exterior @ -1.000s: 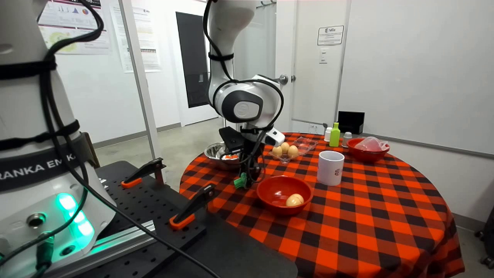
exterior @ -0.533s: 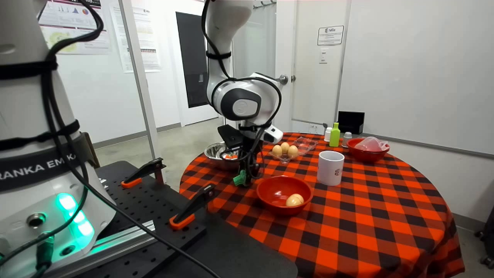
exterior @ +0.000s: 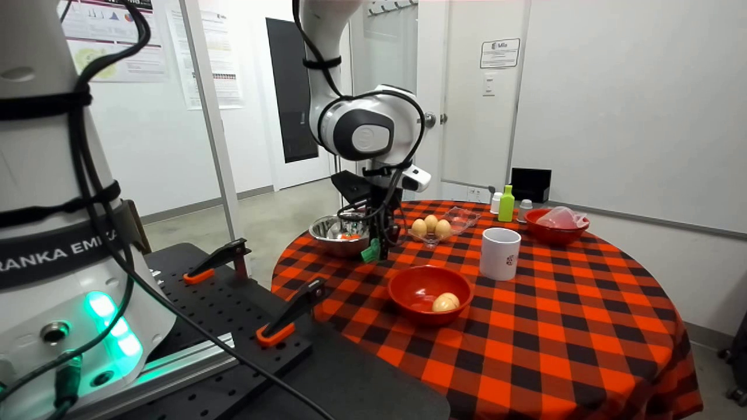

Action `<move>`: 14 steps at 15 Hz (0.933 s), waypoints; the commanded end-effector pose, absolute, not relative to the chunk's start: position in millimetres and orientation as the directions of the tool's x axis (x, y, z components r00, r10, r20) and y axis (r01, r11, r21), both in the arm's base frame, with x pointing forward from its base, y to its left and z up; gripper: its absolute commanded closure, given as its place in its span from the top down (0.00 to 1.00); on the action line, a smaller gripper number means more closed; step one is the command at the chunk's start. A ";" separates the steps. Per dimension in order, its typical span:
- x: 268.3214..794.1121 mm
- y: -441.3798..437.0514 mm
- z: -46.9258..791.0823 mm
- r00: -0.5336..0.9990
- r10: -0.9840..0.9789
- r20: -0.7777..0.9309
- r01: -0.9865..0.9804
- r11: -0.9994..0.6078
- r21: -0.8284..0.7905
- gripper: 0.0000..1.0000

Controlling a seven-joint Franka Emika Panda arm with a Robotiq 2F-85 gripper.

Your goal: Put the egg, broccoli and tomato plush in the orange bowl

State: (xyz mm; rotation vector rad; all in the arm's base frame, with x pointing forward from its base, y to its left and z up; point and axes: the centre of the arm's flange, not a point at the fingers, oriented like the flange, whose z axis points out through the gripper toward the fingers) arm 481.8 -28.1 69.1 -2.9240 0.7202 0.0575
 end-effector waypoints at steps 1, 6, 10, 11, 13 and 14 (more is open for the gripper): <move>473.3 -44.0 101.0 0.872 -0.488 -0.034 -0.489 -0.866 -0.101 0.34; 474.0 -91.2 116.9 0.848 -0.530 0.003 -0.528 -0.845 -0.082 0.34; 475.0 -125.7 119.5 0.831 -0.556 0.015 -0.554 -0.831 -0.052 0.34; 475.3 -133.9 119.1 0.830 -0.558 0.019 -0.556 -0.830 -0.044 0.34; 477.2 -147.7 116.6 0.830 -0.558 0.019 -0.557 -0.830 -0.034 0.34; 479.3 -153.9 114.2 0.832 -0.555 0.014 -0.554 -0.832 -0.033 0.34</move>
